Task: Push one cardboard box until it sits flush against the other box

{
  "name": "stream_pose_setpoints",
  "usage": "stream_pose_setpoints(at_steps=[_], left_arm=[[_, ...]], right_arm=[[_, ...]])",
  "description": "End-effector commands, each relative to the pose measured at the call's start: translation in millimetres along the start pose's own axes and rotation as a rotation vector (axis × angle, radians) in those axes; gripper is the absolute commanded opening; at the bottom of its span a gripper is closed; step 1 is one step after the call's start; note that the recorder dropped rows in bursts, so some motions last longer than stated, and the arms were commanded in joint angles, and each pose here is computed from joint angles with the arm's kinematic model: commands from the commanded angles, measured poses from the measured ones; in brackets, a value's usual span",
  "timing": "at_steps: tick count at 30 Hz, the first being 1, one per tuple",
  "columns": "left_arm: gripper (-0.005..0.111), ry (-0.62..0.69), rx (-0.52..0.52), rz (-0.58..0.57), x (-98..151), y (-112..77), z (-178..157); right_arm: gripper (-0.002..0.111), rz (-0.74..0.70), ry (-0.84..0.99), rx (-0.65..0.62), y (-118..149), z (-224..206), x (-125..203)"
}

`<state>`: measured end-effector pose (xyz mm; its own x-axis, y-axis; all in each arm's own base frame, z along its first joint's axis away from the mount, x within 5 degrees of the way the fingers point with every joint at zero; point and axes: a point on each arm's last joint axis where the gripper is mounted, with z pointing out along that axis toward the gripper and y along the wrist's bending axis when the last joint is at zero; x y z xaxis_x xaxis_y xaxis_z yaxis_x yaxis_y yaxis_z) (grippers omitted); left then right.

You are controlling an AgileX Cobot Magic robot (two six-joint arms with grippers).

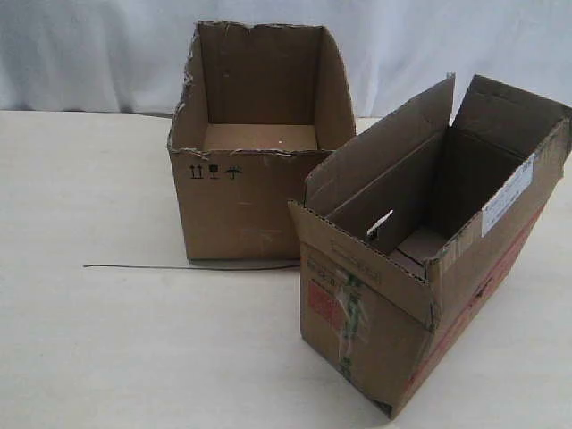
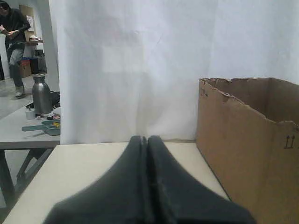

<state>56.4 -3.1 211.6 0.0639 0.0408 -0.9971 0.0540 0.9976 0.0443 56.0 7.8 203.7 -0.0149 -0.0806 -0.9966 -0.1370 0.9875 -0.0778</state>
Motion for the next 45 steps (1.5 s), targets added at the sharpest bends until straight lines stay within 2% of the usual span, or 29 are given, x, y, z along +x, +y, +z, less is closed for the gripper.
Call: stream_pose_setpoints(at_steps=[1,32,34,40,43,45], left_arm=[[0.0,-0.01,0.0,-0.007,0,0.0,0],[0.0,-0.01,0.0,-0.005,0,0.0,0],[0.0,-0.01,0.0,-0.005,0,0.0,0],[0.0,-0.01,0.0,-0.005,0,0.0,0],[0.0,-0.01,0.0,-0.005,0,0.0,0],[0.0,-0.01,0.0,-0.005,0,0.0,0]], right_arm=[[0.005,-0.005,-0.01,0.002,0,0,0],[0.005,0.001,-0.02,0.003,0,0,-1],[0.005,0.097,-0.048,0.0,0,0,-4],[0.005,0.706,-0.261,0.021,-10,-3,-20],[0.005,0.91,-0.341,0.061,-18,-5,-23],[0.005,0.962,-0.383,0.085,-22,-6,-25]])
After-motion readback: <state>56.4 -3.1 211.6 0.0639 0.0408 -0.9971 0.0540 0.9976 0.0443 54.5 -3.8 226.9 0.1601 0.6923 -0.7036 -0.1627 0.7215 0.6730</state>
